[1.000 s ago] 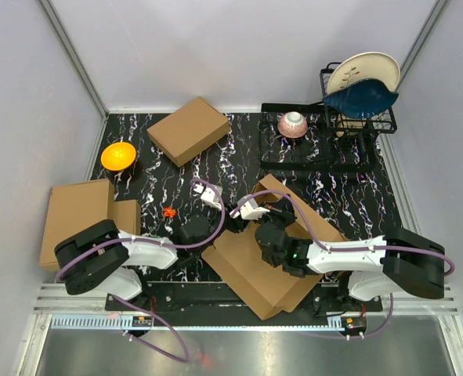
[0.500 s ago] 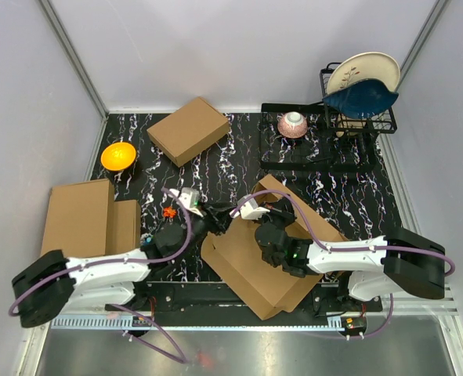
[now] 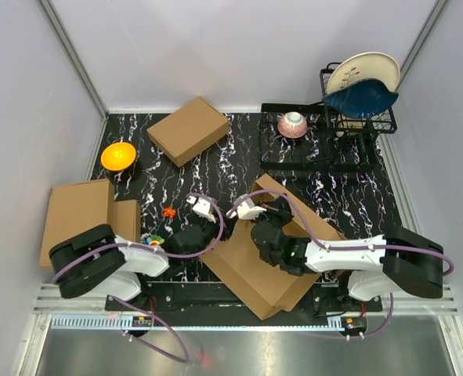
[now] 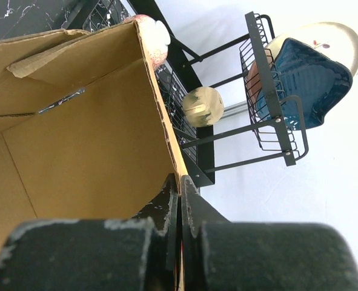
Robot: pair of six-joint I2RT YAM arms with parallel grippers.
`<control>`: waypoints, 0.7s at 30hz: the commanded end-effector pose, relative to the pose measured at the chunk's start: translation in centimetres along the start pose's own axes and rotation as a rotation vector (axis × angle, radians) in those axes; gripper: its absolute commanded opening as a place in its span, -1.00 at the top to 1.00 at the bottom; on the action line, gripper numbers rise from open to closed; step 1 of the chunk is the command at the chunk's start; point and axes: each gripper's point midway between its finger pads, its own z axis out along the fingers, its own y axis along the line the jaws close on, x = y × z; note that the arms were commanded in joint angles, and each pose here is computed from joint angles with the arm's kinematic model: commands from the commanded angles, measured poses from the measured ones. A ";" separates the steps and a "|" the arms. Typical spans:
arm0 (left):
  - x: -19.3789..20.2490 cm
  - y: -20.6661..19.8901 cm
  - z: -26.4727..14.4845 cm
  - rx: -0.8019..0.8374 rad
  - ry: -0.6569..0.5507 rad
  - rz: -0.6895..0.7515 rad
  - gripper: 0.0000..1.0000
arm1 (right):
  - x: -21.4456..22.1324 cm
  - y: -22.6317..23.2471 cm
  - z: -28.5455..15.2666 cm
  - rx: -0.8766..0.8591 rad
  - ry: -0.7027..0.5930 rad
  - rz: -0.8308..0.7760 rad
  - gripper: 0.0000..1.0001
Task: Fold the paper box
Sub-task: Fold the paper box at the center of the board.
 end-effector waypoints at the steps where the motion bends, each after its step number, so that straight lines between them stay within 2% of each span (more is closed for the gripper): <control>1: -4.4 -2.9 0.7 0.120 -0.199 -0.077 0.02 | -1.3 3.0 -0.3 -0.124 -0.075 0.052 1.00; 5: -5.4 -3.3 0.8 0.147 -0.268 -0.072 0.00 | -1.0 3.8 -0.5 -0.145 -0.069 0.044 1.00; 11: -5.3 -4.3 1.8 0.184 -0.284 -0.010 -0.03 | -1.2 4.2 -0.4 -0.159 -0.065 0.048 1.00; 14: -5.3 -4.5 2.3 0.189 -0.300 -0.012 -0.10 | -1.2 4.4 -0.4 -0.162 -0.060 0.054 1.00; 15: -5.4 -4.6 2.4 0.190 -0.306 -0.017 -0.20 | -1.1 4.5 -0.5 -0.166 -0.059 0.049 1.00; 18: -6.0 -4.7 2.5 0.196 -0.346 -0.041 -0.32 | -1.1 4.6 -0.5 -0.172 -0.053 0.063 1.00; 21: -6.7 -5.3 3.0 0.212 -0.362 -0.046 -0.35 | -1.1 4.7 -0.6 -0.179 -0.056 0.070 1.00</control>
